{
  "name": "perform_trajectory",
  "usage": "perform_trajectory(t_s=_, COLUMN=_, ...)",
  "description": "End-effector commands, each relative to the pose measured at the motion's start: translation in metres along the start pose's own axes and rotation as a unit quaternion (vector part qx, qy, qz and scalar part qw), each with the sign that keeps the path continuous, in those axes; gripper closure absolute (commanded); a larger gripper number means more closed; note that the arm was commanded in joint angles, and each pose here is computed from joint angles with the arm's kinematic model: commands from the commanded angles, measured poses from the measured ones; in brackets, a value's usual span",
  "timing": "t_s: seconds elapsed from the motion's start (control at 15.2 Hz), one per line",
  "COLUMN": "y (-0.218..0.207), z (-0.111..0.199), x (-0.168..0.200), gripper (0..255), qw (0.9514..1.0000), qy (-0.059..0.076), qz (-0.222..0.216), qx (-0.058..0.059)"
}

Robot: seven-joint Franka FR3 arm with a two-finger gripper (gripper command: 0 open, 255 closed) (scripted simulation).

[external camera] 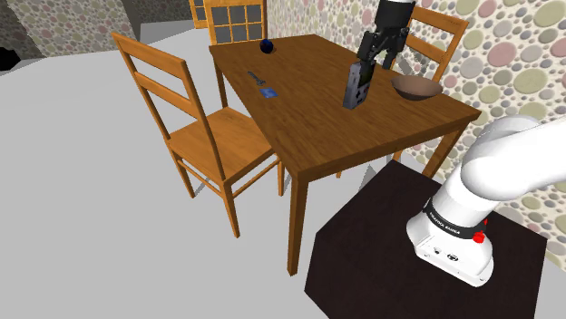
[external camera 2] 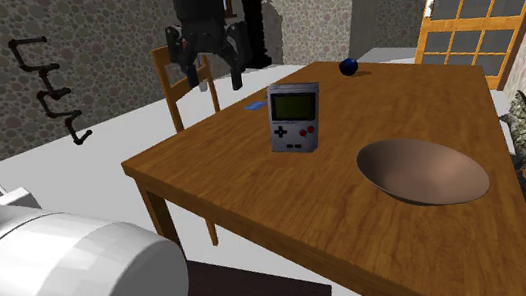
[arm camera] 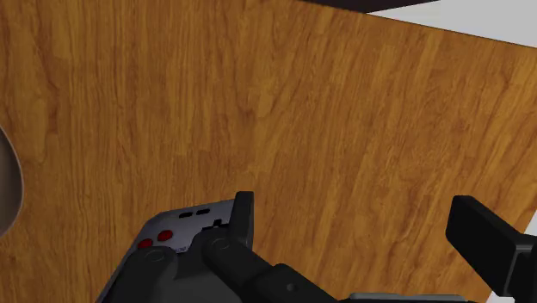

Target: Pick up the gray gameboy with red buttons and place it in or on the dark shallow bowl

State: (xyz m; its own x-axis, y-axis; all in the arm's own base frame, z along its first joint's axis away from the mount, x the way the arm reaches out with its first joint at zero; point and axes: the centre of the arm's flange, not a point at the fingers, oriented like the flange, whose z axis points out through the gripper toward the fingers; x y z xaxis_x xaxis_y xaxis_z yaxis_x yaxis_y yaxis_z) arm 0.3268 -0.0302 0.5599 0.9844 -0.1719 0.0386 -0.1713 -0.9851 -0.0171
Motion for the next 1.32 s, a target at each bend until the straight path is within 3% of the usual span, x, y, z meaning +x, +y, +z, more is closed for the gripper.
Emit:
perform_trajectory(t_s=0.0, y=0.0, z=0.0, x=0.0, gripper=0, qw=1.0, qy=0.0, qz=0.0, qx=0.0)
perform_trajectory(t_s=0.13, y=0.003, z=0.006, x=0.026, gripper=0, qw=0.9963, qy=-0.003, qz=0.086, qx=-0.007)
perform_trajectory(t_s=0.2, y=0.006, z=0.009, x=0.039, gripper=0, qw=0.9916, qy=-0.004, qz=0.129, qx=-0.01)
perform_trajectory(t_s=0.33, y=0.016, z=0.015, x=0.063, gripper=0, qw=0.9768, qy=-0.006, qz=0.213, qx=-0.017)
perform_trajectory(t_s=0.46, y=0.03, z=0.021, x=0.086, gripper=0, qw=0.9547, qy=-0.009, qz=0.297, qx=-0.023)
perform_trajectory(t_s=0.66, y=0.056, z=0.03, x=0.112, gripper=0, qw=0.9117, qy=-0.012, qz=0.409, qx=-0.032)
perform_trajectory(t_s=1.25, y=0.058, z=0.07, x=0.11, gripper=0, qw=0.9117, qy=-0.012, qz=0.409, qx=-0.032)
